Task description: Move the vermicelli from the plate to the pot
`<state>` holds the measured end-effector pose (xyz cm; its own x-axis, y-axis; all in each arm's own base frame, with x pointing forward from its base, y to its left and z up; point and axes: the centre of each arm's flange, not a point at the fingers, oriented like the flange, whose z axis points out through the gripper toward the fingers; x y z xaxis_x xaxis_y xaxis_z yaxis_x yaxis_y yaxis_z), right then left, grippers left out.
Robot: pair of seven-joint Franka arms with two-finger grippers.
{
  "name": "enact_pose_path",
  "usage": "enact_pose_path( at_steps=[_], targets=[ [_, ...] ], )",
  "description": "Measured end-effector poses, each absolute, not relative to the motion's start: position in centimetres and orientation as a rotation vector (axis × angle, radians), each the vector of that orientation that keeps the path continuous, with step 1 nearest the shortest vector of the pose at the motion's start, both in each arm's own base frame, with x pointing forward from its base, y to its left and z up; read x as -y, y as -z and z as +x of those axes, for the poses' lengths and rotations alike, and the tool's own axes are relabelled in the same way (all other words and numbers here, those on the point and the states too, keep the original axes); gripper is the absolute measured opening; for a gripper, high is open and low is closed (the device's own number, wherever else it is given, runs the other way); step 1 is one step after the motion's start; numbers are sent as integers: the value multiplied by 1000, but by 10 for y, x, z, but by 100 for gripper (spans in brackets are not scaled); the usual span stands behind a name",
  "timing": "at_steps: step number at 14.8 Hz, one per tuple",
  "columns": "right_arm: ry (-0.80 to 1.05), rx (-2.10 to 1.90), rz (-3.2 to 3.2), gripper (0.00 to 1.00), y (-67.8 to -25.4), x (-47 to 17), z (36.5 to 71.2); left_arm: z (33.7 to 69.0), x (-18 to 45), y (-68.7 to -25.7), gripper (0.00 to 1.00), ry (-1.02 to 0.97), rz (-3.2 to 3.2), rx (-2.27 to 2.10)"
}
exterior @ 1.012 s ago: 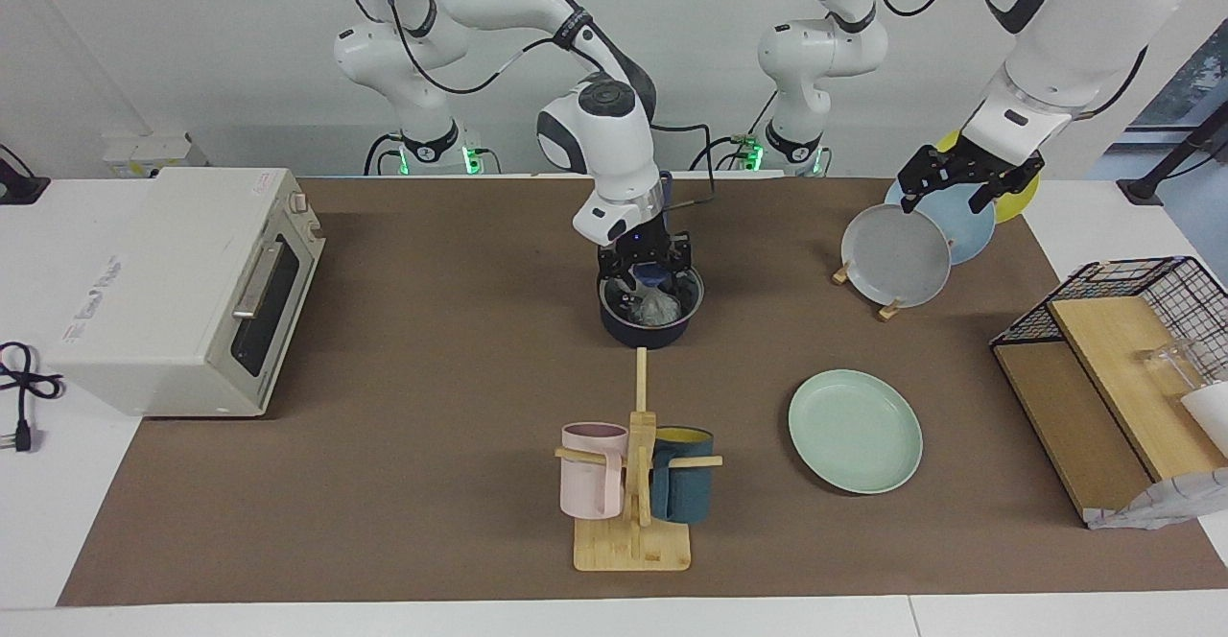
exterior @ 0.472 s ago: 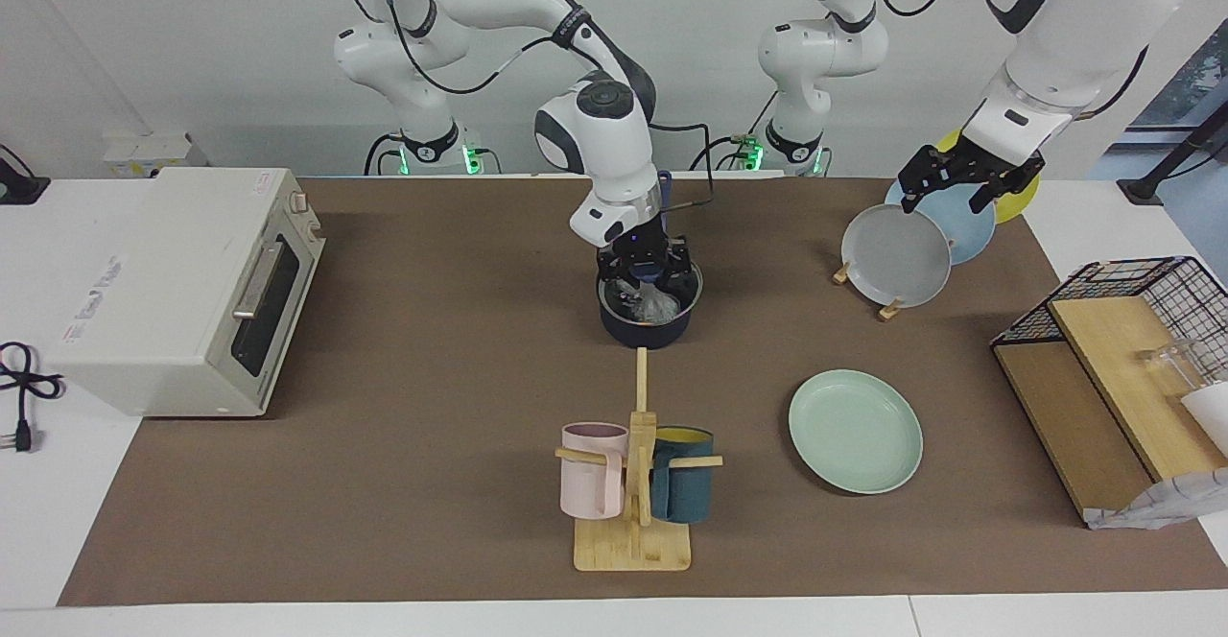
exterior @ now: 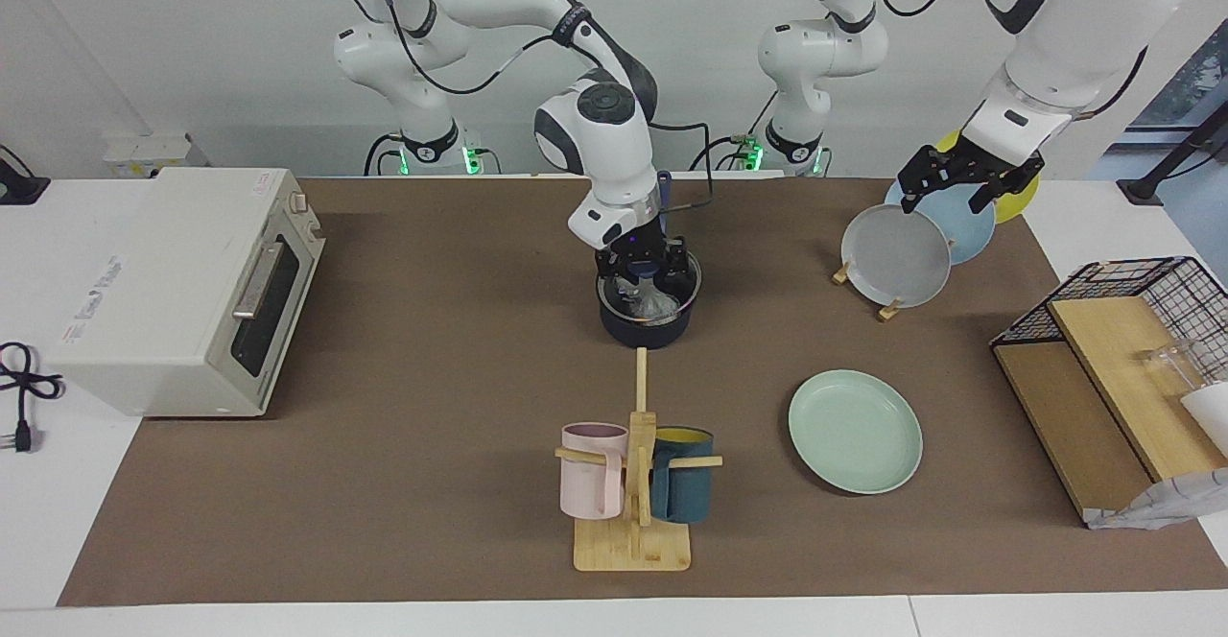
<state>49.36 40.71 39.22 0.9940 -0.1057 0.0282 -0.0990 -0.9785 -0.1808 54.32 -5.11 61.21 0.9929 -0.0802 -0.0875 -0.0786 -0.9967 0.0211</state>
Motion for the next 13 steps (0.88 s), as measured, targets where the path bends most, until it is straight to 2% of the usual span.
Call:
enact_pose_path(
  at_steps=[6, 13],
  targets=[
    [-13, -137, -2981, 39, -384, -418, 498, 543, 51, -612, 100, 138, 3118, 124],
    [47, -23, -3043, 36, -376, -431, 491, 543, 51, -612, 100, 138, 3118, 124]
  ],
)
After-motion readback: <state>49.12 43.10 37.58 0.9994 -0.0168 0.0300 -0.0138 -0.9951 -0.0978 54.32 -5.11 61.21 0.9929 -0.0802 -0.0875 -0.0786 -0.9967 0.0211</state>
